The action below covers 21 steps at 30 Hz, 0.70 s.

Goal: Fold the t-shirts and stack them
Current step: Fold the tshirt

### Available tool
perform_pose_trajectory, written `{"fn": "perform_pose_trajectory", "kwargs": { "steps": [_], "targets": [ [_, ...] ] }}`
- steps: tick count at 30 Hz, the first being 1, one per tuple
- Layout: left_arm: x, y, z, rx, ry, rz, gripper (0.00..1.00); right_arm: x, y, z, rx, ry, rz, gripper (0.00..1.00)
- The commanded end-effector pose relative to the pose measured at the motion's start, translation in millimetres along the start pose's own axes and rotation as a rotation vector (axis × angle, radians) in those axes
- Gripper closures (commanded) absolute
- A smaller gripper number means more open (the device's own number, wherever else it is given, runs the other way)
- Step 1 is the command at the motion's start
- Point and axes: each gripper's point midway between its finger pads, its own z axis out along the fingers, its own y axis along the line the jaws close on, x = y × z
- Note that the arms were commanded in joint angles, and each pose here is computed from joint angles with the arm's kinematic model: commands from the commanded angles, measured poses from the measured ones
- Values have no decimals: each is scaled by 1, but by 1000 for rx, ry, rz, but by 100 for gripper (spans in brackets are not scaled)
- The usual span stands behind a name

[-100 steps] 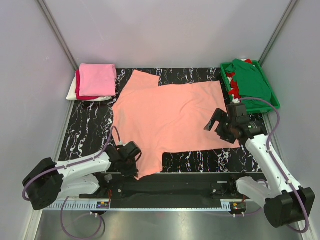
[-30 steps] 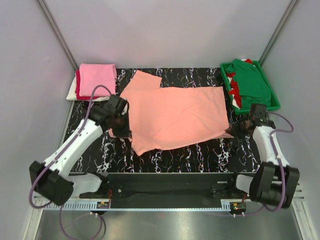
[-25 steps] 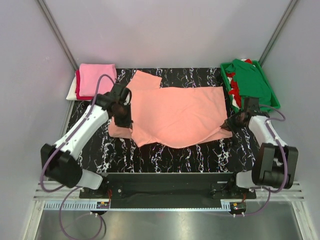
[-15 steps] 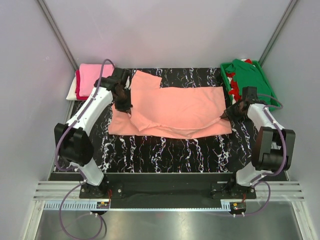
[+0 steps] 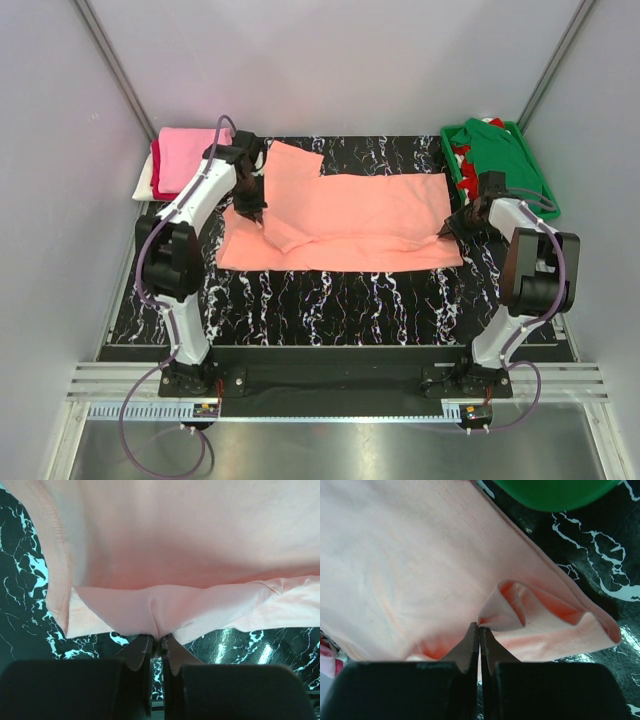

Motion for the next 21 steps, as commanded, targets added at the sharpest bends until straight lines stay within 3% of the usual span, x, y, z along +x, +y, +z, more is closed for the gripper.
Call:
{"fn": "perform_pose_trajectory", "kwargs": {
  "steps": [1, 12, 15, 19, 21],
  "targets": [
    [-24, 2, -9, 7, -62, 5, 99, -20, 15, -2, -19, -63, -36, 100],
    [-40, 15, 2, -21, -50, 2, 99, -27, 11, 13, 27, -66, -7, 100],
    [-42, 19, 16, -32, -28, -5, 95, -27, 8, 22, 43, -47, -1, 100],
    [-44, 15, 40, -12, 38, -39, 82, -30, 14, 28, 34, -31, 6, 78],
    [-53, 11, 31, -2, 31, -45, 75, -34, 26, 22, 12, -28, 3, 52]
  ]
}}
